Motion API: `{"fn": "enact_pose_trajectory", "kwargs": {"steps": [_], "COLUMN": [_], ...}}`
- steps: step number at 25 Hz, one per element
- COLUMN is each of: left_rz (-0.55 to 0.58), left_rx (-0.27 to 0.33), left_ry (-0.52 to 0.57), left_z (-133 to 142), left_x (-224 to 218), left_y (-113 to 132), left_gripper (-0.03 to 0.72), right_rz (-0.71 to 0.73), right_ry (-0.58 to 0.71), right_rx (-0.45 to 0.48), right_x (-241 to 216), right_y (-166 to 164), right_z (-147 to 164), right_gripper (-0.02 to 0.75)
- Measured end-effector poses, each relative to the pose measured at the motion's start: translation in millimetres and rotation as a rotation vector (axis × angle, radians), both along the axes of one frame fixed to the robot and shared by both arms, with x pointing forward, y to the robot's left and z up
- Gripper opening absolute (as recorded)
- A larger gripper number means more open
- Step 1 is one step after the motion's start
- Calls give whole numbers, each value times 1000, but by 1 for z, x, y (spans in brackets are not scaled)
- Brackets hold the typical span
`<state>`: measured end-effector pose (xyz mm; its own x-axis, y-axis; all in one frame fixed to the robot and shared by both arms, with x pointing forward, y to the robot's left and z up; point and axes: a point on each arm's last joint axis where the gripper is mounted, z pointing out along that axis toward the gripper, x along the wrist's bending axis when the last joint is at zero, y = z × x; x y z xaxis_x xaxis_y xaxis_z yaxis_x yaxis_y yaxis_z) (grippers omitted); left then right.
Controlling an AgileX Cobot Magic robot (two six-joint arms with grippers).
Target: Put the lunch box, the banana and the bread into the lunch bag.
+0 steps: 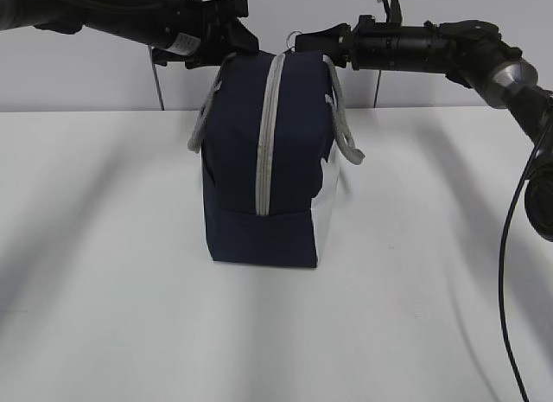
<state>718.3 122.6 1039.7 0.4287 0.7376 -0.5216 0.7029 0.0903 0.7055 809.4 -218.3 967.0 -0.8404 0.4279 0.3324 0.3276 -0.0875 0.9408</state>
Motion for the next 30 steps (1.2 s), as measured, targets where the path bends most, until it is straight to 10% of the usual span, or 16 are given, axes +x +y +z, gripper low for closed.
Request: {"fn": "enact_pose_trajectory", "kwargs": {"steps": [16,30], "left_rz": [-19,-110], "left_rx": [-29,-37], "left_ry": [27,34], "left_z": [-1,19], "left_x": [-2,-12], "left_y": [-2,-6], "left_gripper": [25,12], "right_rz": [0,-1], "right_ry": [3,7], "right_rx": [1,53], "right_x": [0,0], "right_y": [0,0], "right_z": [-1,3], "right_gripper": [-16,-16]}}
